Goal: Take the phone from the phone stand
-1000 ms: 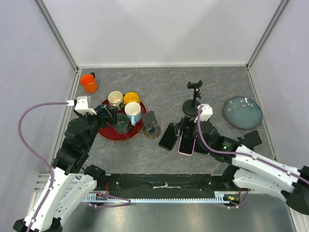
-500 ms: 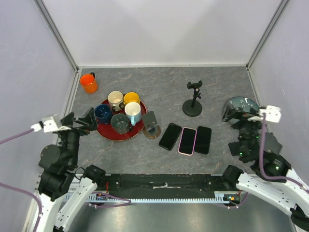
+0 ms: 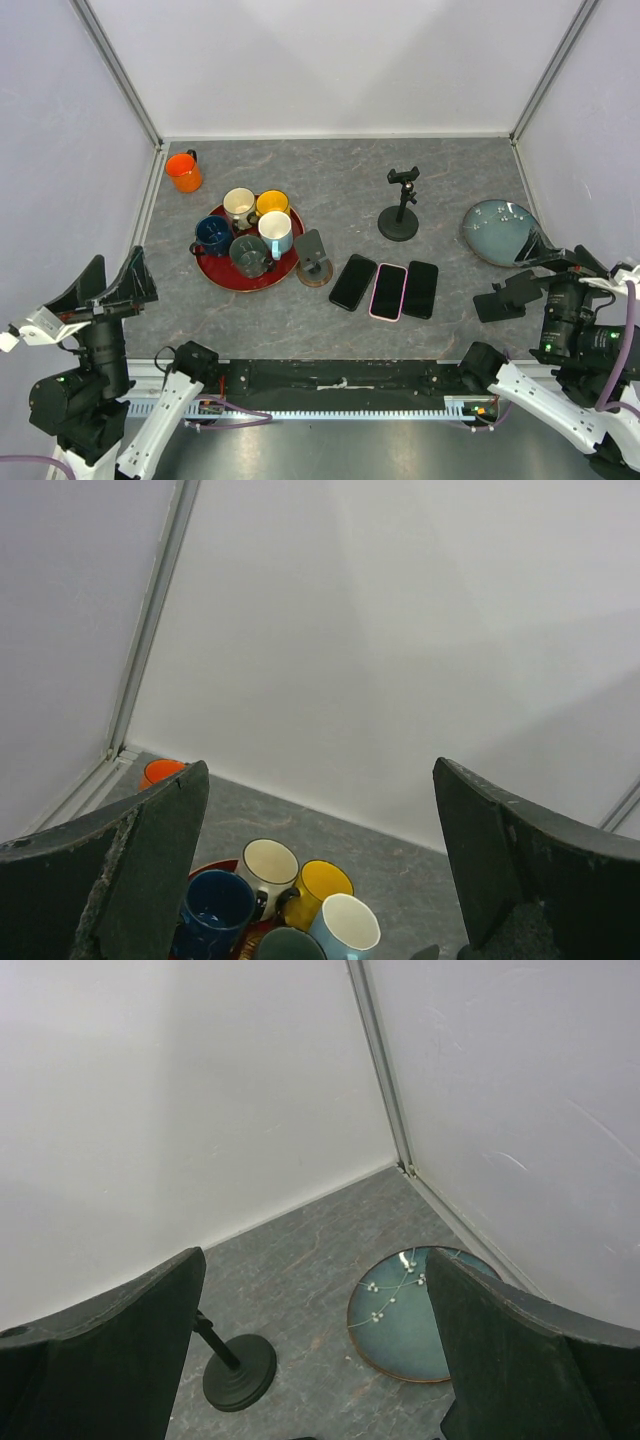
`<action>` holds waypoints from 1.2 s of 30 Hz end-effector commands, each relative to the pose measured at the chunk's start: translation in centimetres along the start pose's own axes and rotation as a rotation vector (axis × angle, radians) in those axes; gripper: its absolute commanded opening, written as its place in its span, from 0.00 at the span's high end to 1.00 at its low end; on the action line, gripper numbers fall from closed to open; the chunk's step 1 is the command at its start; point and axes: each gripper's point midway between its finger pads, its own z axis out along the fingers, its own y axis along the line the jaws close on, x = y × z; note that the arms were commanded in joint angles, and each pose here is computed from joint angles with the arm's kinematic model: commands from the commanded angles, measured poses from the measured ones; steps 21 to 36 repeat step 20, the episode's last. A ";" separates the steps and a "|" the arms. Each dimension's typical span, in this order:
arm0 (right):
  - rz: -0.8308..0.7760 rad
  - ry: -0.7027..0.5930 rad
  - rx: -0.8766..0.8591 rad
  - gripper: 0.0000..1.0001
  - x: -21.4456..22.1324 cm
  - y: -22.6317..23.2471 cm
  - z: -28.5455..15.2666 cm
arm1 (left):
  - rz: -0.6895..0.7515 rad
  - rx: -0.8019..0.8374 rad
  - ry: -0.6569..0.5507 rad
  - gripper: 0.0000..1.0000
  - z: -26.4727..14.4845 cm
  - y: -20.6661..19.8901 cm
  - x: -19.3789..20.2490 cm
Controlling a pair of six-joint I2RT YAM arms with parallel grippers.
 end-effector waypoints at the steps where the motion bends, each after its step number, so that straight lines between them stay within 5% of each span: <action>1: -0.030 -0.013 0.009 0.02 0.0 -0.2 0.1 | 0.007 -0.021 -0.062 0.00 -0.8 0.9 -1.4; 36: -0.061 -0.004 0.004 0.02 1.2 -0.1 0.1 | 0.014 -0.040 -0.026 0.00 -0.1 0.9 0.0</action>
